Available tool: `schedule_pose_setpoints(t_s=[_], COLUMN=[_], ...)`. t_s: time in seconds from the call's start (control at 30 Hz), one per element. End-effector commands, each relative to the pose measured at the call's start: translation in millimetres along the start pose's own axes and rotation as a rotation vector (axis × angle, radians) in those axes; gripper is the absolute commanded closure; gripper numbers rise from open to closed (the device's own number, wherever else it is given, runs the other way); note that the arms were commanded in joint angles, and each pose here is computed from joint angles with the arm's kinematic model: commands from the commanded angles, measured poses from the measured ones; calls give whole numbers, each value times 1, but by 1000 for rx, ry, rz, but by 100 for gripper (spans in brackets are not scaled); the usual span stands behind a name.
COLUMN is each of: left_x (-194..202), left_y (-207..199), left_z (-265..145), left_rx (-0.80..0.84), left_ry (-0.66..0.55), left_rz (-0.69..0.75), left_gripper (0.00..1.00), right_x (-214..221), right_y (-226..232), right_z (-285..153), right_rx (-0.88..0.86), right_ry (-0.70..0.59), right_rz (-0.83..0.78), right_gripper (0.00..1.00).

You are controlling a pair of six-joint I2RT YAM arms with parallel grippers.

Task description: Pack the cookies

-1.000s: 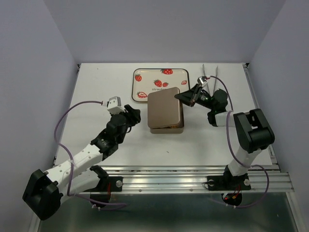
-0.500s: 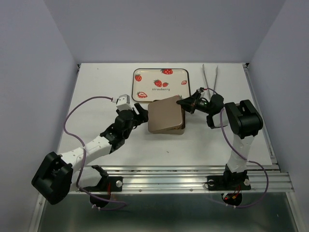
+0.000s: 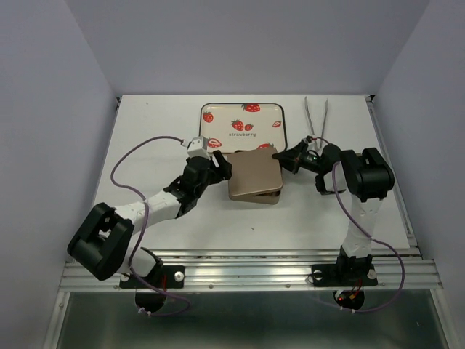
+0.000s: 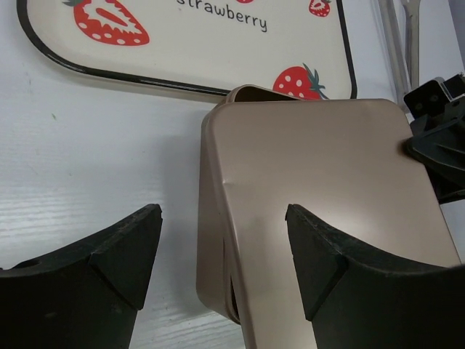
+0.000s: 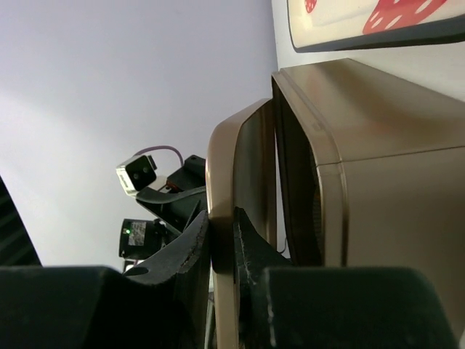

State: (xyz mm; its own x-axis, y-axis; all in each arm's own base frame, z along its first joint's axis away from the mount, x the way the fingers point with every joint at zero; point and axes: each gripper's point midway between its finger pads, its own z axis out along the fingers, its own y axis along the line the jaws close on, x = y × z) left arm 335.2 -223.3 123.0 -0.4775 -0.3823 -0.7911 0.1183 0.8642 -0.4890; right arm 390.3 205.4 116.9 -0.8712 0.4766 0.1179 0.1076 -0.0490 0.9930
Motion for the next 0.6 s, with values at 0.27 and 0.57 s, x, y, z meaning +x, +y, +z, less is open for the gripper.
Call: schedule_pose_setpoints(t_s=[0.27,0.57], left_x=[-7,4], left_y=[-34,-35], left_z=[35,54], left_rx=[128,129], left_ry=[9,34], left_rz=[15,22], left_gripper=[25,33], right_x=[14,9], right_y=[27,23], right_z=[-16,-22], right_rx=[-190,-166], right_ry=[9,-14], right_rz=[-473,-526], right_gripper=[86,60])
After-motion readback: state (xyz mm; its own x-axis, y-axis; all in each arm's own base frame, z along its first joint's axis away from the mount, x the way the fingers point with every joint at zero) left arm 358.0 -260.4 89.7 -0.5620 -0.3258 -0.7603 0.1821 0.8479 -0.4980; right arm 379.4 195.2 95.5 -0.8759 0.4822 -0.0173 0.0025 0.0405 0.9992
